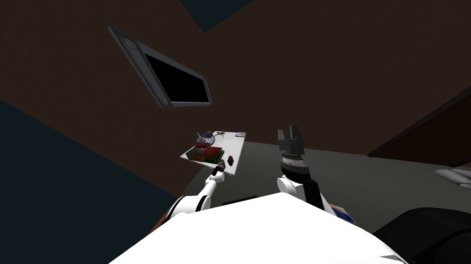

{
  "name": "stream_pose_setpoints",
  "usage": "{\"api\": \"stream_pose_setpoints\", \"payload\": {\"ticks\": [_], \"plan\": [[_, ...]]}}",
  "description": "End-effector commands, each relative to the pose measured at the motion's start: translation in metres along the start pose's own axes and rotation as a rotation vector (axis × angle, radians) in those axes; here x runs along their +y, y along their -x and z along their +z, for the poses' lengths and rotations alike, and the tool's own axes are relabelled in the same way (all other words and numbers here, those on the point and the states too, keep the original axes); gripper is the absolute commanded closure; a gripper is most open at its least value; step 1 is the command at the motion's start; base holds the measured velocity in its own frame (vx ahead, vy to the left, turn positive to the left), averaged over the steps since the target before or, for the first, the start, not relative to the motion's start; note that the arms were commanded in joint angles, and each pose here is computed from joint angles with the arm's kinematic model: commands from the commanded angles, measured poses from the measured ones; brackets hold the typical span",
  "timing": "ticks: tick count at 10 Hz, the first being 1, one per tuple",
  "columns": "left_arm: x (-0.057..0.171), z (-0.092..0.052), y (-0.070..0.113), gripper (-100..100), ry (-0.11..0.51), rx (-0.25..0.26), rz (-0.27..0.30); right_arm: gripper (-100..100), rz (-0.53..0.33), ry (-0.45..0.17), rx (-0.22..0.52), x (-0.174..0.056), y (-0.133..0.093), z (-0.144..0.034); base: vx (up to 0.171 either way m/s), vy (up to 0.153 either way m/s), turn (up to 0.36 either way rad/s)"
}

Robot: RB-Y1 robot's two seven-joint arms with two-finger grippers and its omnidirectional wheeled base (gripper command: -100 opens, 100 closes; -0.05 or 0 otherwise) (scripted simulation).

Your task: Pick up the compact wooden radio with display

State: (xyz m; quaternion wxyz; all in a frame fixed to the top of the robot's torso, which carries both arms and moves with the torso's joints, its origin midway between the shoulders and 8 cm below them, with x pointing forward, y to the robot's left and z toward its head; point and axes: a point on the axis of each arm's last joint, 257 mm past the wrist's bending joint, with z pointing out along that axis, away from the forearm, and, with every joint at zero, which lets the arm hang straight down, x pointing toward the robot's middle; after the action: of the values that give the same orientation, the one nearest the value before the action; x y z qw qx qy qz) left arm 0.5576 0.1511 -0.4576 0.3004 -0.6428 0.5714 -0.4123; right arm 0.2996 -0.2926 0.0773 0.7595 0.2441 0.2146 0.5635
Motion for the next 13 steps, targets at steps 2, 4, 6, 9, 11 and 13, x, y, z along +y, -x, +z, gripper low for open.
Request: {"api": "stream_pose_setpoints", "payload": {"ticks": [2,4,6,9,11,13], "plan": [[0.018,-0.003,0.002,100,0.039,-0.006,0.005,0,0.000,0.000,0.000,0.000,0.000,0.000,-0.005,0.000,-0.002],[-0.014,0.001,-0.004,100,-0.030,0.006,0.000,0,0.000,0.000,0.000,0.000,0.000,0.000,-0.003,0.000,0.003],[0.006,-0.005,0.002,100,0.003,0.005,0.009,0,0.000,0.000,0.000,0.000,0.000,0.000,0.019,-0.005,0.017],[0.002,-0.011,0.002,100,-0.017,0.013,0.013,0,0.000,0.000,0.000,0.000,0.000,0.000,0.038,-0.015,0.041],[0.015,-0.019,0.005,100,0.000,0.015,0.019,0,0.000,0.000,0.000,0.000,0.000,0.000,0.026,-0.011,0.024],[0.006,-0.019,0.003,100,-0.017,0.019,0.019,0,0.000,0.000,0.000,0.000,0.000,0.000,0.024,-0.010,0.019]]}}
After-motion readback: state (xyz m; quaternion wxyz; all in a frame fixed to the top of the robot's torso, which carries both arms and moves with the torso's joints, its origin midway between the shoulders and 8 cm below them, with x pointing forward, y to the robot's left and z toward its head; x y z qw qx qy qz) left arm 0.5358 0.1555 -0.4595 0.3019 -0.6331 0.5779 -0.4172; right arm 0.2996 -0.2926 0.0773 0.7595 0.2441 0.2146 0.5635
